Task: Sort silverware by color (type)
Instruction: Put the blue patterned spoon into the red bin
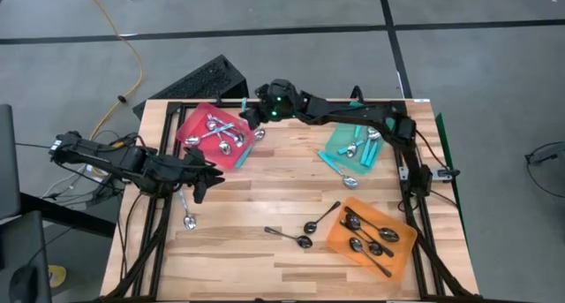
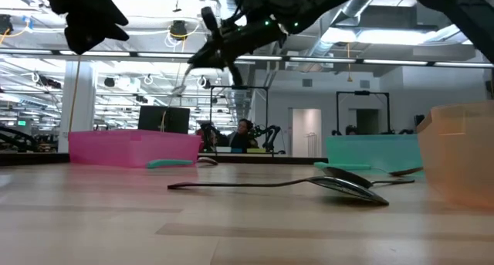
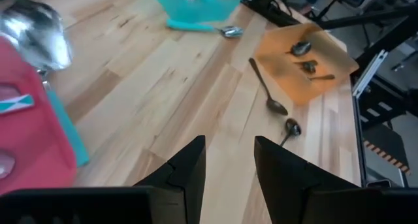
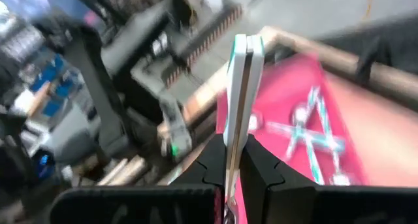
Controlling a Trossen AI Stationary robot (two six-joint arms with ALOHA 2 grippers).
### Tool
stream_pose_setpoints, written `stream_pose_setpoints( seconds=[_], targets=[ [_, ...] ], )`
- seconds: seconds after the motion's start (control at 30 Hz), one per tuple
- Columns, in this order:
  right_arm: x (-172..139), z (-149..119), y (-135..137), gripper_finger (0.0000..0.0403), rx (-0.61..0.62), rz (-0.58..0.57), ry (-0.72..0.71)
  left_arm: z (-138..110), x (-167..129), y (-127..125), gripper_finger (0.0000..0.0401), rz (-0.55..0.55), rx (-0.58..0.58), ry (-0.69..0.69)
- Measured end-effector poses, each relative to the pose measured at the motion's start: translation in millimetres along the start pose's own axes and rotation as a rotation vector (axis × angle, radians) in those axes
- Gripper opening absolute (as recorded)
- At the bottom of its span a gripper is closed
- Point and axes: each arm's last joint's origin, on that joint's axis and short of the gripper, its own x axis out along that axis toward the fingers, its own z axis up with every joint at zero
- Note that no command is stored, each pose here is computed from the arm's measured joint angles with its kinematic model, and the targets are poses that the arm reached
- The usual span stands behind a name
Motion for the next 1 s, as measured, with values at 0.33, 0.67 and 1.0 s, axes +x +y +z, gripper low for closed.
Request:
stream_pose_setpoints(
  seconds=[0.33,0.67,1.0],
  targets=[
    [50.4,-12.4,-9.2,0.0041,0.028,0.079,0.004,-3.6,-0.3,3.1,0.0114,0.028,-0.009,0.035],
    [91.5,-28.6,-16.5,0.0041,0.065,0.112,0.042,-3.9,-0.3,3.1,0.0114,0.027,-0.019,0.038],
    [86.8,-31.3,-41.8,0.0041,0.003,-0.059,0.145,-6.3,-0.5,6.2,0.0114,0.073,-0.005,0.05]
  ],
)
